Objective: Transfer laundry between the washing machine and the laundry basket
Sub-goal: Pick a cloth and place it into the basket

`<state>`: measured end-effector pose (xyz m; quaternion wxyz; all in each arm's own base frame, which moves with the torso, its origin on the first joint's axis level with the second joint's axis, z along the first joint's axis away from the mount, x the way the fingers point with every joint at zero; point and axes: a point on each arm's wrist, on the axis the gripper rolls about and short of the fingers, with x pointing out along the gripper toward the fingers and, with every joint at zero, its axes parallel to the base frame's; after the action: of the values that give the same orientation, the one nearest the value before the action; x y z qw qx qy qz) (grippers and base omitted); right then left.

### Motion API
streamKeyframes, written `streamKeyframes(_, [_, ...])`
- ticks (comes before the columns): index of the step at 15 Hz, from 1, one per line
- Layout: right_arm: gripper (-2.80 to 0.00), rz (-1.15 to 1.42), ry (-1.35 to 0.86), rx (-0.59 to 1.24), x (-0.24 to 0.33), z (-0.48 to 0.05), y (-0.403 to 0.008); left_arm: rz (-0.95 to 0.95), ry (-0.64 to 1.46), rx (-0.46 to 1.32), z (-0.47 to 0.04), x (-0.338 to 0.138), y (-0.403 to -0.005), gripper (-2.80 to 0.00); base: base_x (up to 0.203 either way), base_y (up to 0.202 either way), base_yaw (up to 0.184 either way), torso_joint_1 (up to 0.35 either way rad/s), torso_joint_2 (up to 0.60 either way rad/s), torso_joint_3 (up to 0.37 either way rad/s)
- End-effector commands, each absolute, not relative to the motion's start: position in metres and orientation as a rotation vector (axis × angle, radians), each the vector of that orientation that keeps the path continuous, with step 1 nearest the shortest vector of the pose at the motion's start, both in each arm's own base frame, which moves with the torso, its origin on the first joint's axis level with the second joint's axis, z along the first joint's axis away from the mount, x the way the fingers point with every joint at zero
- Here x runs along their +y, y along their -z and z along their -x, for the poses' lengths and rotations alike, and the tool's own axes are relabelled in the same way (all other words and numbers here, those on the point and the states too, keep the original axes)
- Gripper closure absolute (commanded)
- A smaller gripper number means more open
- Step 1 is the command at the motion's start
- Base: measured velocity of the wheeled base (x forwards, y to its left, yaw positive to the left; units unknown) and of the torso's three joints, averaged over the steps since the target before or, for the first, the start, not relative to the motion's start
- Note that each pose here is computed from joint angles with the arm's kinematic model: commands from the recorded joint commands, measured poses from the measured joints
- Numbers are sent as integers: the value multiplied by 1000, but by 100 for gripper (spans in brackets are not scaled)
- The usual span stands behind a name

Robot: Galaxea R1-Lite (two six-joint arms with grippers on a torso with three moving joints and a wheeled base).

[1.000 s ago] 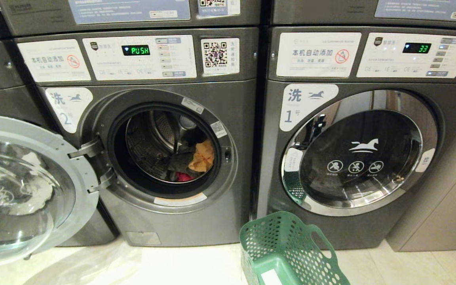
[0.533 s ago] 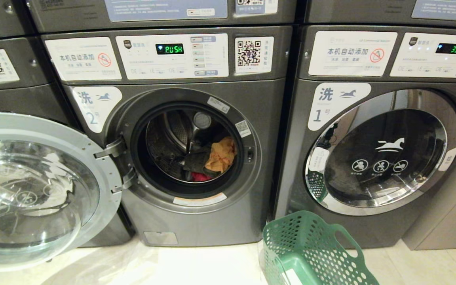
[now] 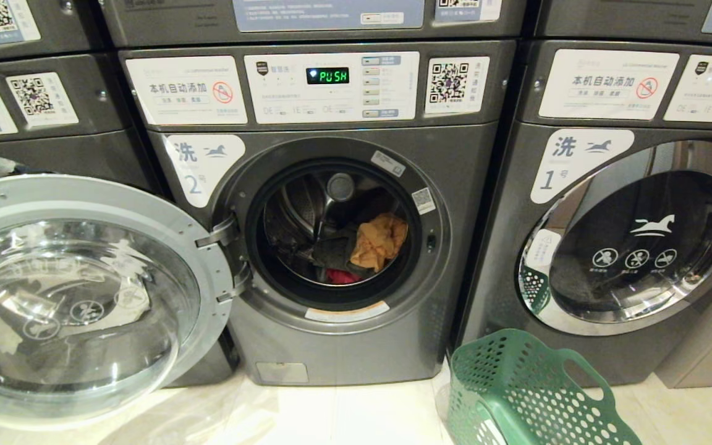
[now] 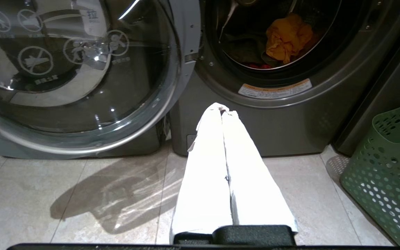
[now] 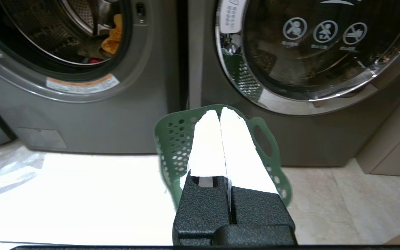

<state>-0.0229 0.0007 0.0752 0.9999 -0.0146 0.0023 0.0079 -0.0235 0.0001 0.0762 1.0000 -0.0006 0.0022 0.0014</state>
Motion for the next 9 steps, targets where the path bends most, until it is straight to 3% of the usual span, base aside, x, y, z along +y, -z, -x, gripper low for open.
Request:
streamKeyframes(1, [0, 30, -17, 6, 1, 23, -75, 2, -3, 6, 23, 0, -76, 0, 0, 199, -1, 1, 5, -1])
streamKeyframes(5, [0, 31, -17, 7, 1, 23, -75, 5, -3, 6, 23, 0, -76, 0, 0, 177, -1, 1, -1, 3])
streamKeyframes(9, [0, 31, -17, 6, 1, 23, -75, 5, -5, 6, 23, 0, -76, 0, 0, 17, 0, 1, 0, -1])
